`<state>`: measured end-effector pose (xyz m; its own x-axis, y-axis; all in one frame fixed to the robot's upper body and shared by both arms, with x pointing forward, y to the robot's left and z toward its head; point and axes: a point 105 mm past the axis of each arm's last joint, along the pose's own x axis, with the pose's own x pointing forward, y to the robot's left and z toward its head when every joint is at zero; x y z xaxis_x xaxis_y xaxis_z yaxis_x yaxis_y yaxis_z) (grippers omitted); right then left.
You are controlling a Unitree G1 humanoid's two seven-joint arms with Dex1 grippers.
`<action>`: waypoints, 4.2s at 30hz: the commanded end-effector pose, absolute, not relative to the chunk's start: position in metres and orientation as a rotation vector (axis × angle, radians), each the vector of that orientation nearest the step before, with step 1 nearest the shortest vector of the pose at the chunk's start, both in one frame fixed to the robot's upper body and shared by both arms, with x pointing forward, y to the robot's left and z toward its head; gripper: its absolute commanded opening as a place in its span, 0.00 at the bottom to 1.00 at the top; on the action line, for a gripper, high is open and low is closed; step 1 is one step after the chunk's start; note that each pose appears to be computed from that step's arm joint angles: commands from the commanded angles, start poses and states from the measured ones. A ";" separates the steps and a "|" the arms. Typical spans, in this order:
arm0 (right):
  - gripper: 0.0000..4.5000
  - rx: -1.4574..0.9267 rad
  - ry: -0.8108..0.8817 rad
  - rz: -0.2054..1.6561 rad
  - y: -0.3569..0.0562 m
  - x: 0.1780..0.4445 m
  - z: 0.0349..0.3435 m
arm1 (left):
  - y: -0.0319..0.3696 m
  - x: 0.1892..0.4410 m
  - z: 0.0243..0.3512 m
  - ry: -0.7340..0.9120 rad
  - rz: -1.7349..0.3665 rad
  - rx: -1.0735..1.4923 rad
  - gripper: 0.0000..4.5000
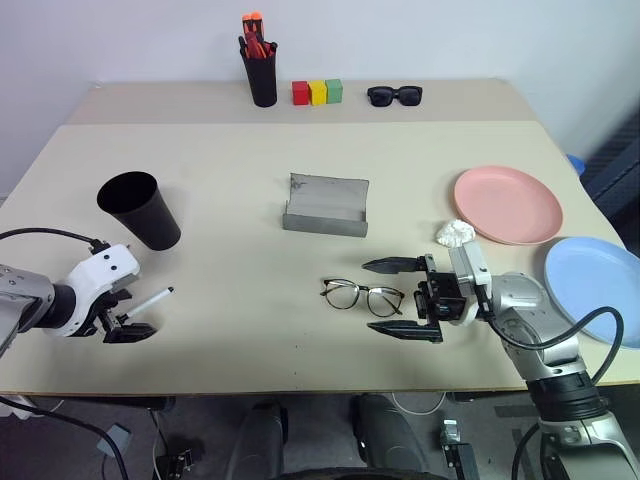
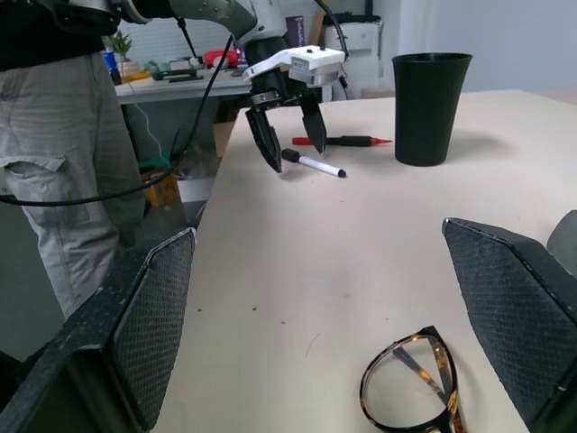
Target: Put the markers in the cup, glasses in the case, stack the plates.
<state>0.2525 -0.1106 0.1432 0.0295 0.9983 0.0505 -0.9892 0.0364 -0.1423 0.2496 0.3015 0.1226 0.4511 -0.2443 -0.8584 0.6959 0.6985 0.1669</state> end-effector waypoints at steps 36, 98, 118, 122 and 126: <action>1.00 -0.101 -0.223 1.473 -0.111 0.266 0.159 | 0.188 0.306 0.208 0.195 -0.757 0.398 0.05; 1.00 -0.019 -0.487 1.265 -0.090 0.309 0.173 | 0.285 0.325 0.225 -0.348 0.358 0.235 0.92; 1.00 -0.067 -0.327 1.555 -0.074 0.288 0.145 | 0.394 0.256 0.195 0.339 0.311 0.284 0.92; 1.00 -0.068 -0.329 1.565 -0.071 0.289 0.144 | 0.400 0.251 0.174 0.507 0.283 0.301 0.92; 1.00 -0.062 -0.337 1.562 -0.070 0.289 0.145 | 0.393 0.258 0.152 0.635 0.225 0.262 0.92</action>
<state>0.2891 -0.0732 0.1376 -0.0106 0.9880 0.1539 -0.9759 0.0233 -0.2168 0.2545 0.3958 0.1481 0.7863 0.2992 -0.5406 -0.1507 0.9414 0.3019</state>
